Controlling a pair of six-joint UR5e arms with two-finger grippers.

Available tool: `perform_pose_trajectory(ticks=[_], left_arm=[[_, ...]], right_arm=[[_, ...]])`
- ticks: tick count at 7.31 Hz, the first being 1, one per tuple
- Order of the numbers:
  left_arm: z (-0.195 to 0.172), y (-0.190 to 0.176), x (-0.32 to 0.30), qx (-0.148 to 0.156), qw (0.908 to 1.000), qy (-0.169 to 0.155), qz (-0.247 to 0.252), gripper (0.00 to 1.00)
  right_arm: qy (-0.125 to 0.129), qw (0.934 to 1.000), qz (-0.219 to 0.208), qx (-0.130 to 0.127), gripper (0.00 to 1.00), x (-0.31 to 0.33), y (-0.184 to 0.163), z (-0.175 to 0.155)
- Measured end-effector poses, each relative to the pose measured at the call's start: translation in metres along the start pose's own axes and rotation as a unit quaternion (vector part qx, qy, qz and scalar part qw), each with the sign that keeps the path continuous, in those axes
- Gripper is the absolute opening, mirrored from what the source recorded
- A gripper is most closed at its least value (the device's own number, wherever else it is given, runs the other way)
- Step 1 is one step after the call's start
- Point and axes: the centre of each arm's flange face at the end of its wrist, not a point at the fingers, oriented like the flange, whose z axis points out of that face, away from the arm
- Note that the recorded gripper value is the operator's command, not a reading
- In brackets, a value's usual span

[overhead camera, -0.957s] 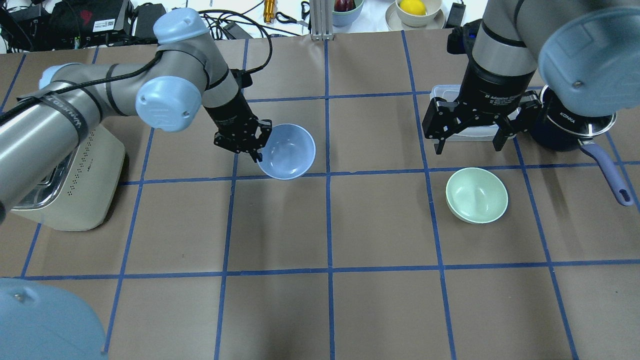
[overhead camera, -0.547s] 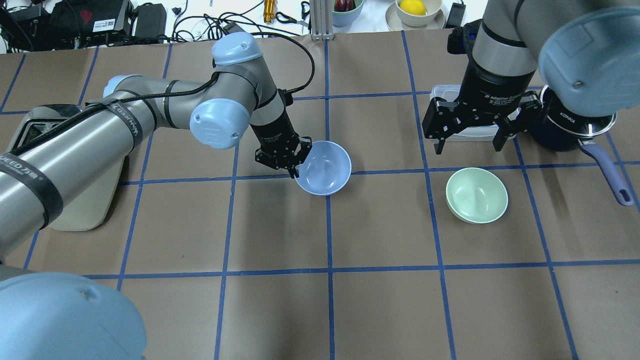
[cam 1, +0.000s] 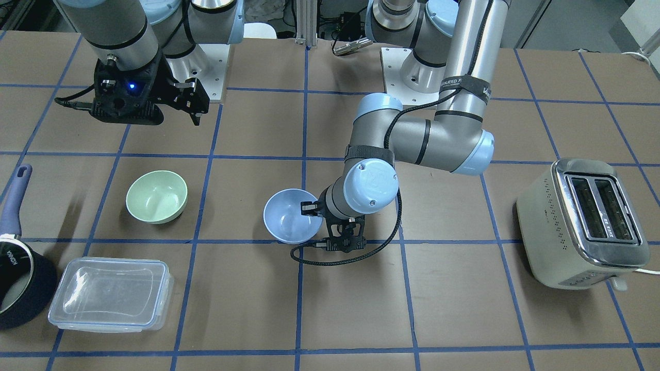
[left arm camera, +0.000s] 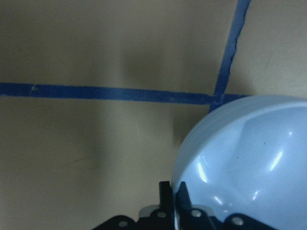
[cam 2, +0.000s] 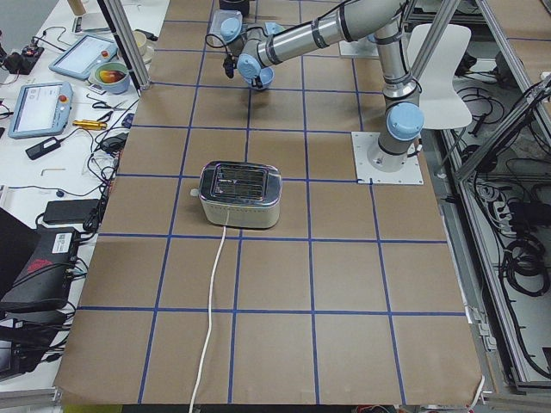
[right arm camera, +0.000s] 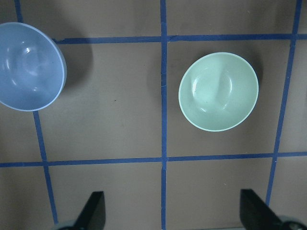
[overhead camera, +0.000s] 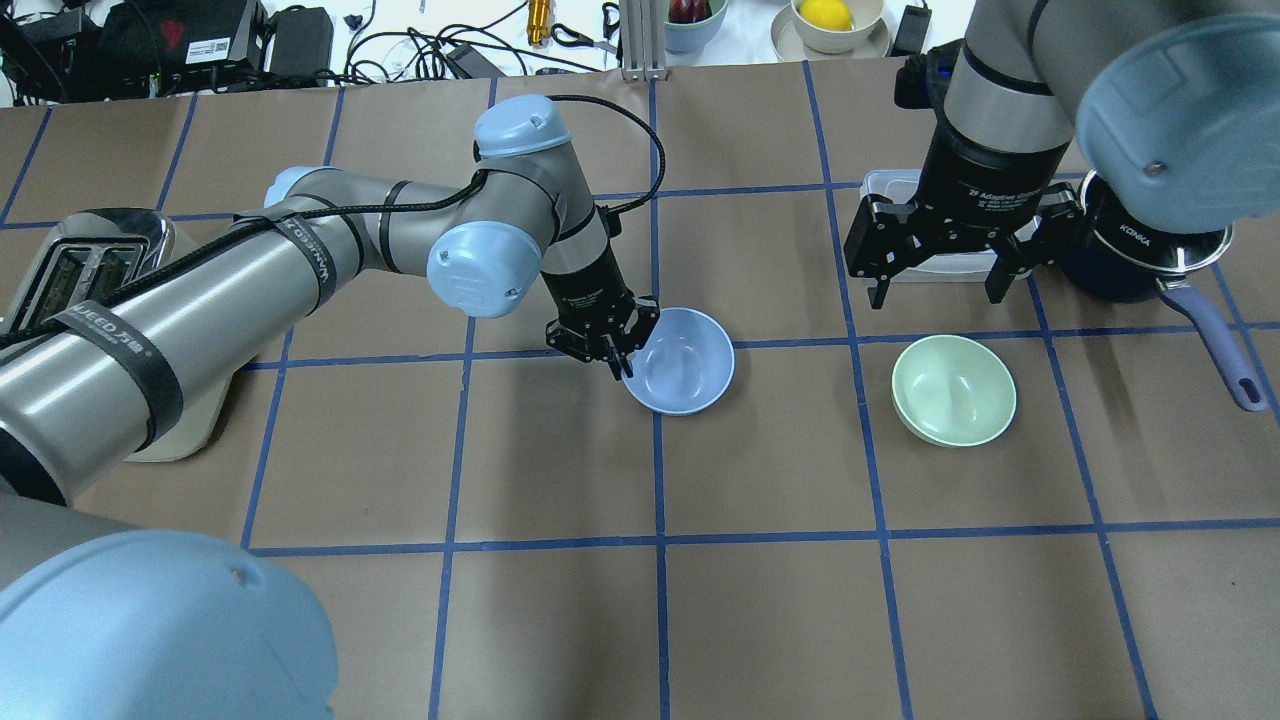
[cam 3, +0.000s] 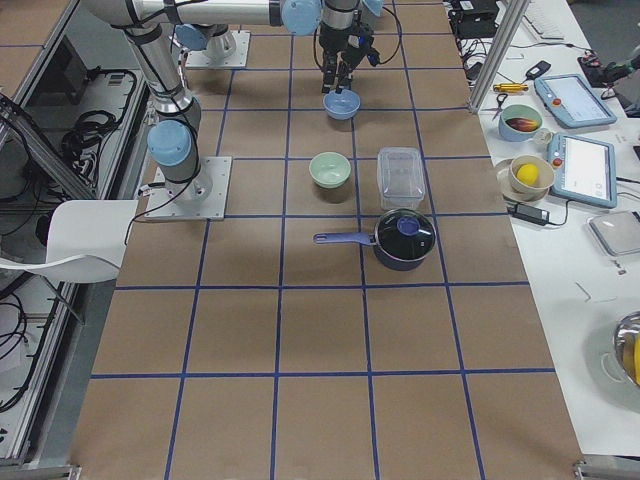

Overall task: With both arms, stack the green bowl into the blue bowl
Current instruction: 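Lift and carry the light blue bowl with the left gripper to the table center, then release the light blue bowl and raise the left gripper away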

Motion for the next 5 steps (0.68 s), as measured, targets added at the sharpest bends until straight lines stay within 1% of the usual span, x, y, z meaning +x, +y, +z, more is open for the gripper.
perform_pose_trajectory(ticks=[1,3,4,5], left_arm=[[-0.009,-0.003,0.002,0.029,0.9995,0.001,0.009,1.00],[-0.048,-0.004,-0.007,0.083,0.9961,-0.025,0.015,1.00],[-0.081,-0.007,-0.026,0.100,0.9940,-0.039,0.021,1.00],[-0.117,-0.009,-0.053,0.099,0.9933,-0.052,0.031,1.00]], right_arm=[[0.000,1.0000,0.000,0.000,1.00,0.000,0.000,0.000],[0.002,1.0000,0.001,-0.006,1.00,0.000,-0.004,0.006],[0.003,0.9999,0.005,-0.015,1.00,-0.001,-0.014,0.016],[0.009,0.9995,0.011,-0.027,1.00,-0.001,-0.028,0.032]])
